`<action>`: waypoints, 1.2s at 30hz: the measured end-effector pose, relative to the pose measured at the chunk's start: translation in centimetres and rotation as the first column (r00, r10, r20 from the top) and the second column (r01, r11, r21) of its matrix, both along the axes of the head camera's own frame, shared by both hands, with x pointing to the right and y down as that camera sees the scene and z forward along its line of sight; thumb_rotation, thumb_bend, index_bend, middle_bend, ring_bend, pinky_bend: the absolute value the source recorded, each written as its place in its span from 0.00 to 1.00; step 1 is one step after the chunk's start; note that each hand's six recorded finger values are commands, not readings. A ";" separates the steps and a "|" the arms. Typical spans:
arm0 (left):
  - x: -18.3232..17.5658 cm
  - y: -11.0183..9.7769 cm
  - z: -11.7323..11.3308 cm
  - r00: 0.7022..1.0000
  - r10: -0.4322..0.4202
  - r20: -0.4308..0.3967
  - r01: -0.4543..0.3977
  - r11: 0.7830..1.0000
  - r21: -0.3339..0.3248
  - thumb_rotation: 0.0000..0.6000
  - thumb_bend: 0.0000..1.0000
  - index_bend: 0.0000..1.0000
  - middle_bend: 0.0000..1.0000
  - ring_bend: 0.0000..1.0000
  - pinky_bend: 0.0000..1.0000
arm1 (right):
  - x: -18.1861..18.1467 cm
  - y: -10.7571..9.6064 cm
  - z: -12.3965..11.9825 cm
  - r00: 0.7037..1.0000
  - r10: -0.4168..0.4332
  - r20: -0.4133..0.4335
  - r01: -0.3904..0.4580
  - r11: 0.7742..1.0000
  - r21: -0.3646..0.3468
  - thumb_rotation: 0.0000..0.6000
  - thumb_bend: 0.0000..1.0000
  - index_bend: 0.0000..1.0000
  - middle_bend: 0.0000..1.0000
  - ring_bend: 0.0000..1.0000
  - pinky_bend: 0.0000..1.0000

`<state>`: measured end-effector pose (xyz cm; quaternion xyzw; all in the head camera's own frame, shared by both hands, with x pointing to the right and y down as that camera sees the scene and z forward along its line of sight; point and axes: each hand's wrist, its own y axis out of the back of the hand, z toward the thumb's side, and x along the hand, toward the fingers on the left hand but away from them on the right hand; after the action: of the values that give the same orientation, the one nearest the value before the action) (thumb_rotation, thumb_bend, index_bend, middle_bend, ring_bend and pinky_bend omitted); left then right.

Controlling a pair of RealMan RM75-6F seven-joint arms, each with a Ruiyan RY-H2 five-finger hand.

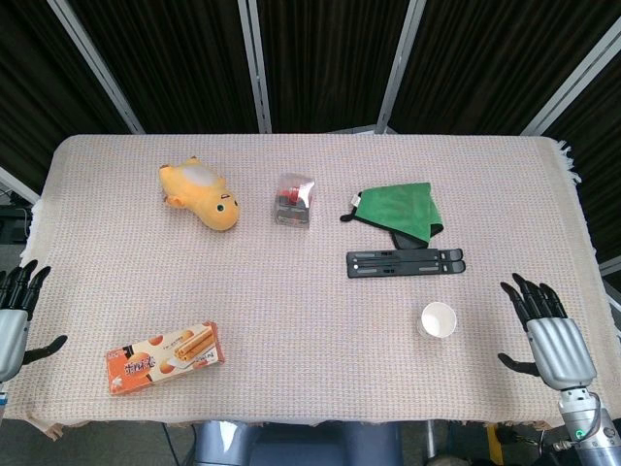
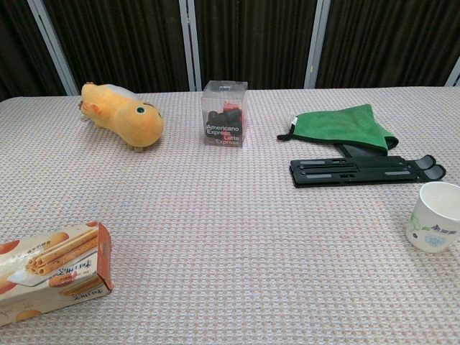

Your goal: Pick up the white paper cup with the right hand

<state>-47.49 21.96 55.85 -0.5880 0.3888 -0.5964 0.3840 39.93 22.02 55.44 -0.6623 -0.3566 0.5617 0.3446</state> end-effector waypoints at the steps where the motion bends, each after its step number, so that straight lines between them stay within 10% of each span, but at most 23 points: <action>1: 0.0 0.0 0.0 1.000 -0.001 -0.001 0.001 1.000 0.000 1.00 0.00 0.00 0.00 0.00 0.00 | -0.4 -0.1 -0.1 1.000 -0.012 0.009 0.012 1.000 -0.011 1.00 0.04 0.01 0.00 0.00 0.00; 36: 0.0 -0.1 0.1 1.000 0.003 -0.001 -0.003 1.000 -0.005 1.00 0.00 0.00 0.00 0.00 0.00 | -8.9 -1.5 5.3 0.990 -0.139 0.030 0.142 0.954 -0.266 1.00 0.07 0.16 0.00 0.00 0.00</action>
<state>-47.45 21.84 55.94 -0.5896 0.3867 -0.5965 0.3834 31.01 20.55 60.76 -0.7294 -0.2314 0.5751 0.2895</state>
